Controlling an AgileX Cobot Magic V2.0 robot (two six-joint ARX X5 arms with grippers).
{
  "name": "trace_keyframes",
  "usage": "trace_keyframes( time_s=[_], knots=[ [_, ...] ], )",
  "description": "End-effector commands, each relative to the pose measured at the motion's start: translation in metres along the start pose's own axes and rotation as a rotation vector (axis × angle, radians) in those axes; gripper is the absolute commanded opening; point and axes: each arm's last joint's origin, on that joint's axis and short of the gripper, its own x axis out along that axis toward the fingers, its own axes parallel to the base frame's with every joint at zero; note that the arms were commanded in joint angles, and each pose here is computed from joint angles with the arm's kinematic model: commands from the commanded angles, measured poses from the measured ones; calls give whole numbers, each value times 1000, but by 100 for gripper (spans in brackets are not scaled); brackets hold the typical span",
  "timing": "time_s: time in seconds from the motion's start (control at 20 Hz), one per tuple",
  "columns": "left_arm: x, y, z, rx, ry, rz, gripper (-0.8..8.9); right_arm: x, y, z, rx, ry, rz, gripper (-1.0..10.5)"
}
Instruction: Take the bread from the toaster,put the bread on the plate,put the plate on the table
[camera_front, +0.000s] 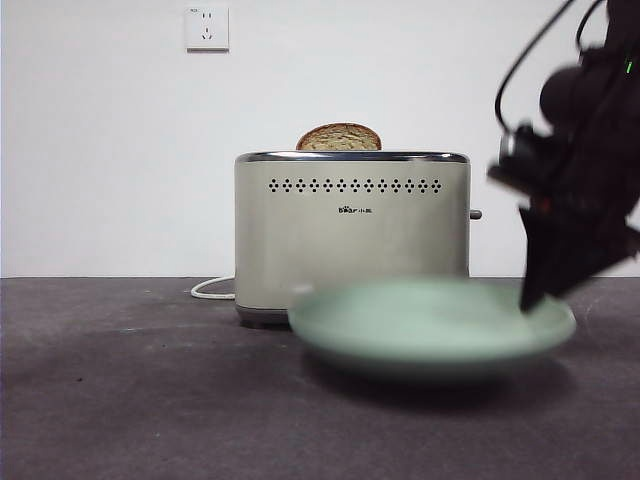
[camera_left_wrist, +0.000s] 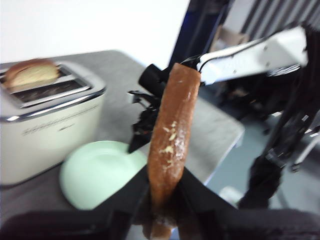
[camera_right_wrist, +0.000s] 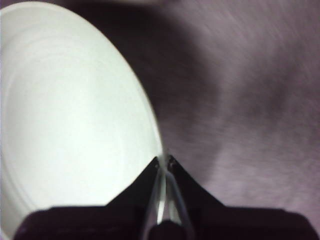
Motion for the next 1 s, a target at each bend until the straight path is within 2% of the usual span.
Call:
trace_keyframes(
  time_s=[0.05, 0.3, 0.55, 0.85, 1.0],
  knots=[
    [8, 2, 6, -96, -12, -59, -8, -26, 17, -2, -16, -80, 40, -17],
    [38, 17, 14, -195, 78, -191, -9, -57, 42, -12, -77, -147, 56, -17],
    [82, 43, 17, -294, 174, -259, -9, -77, 68, -22, -126, -206, 91, -17],
    [128, 75, 8, -392, 273, -246, -8, -81, 91, -30, -179, -209, 136, -17],
    [148, 90, -1, -438, 322, -224, -9, -78, 101, -33, -194, -197, 126, -17]
  ],
)
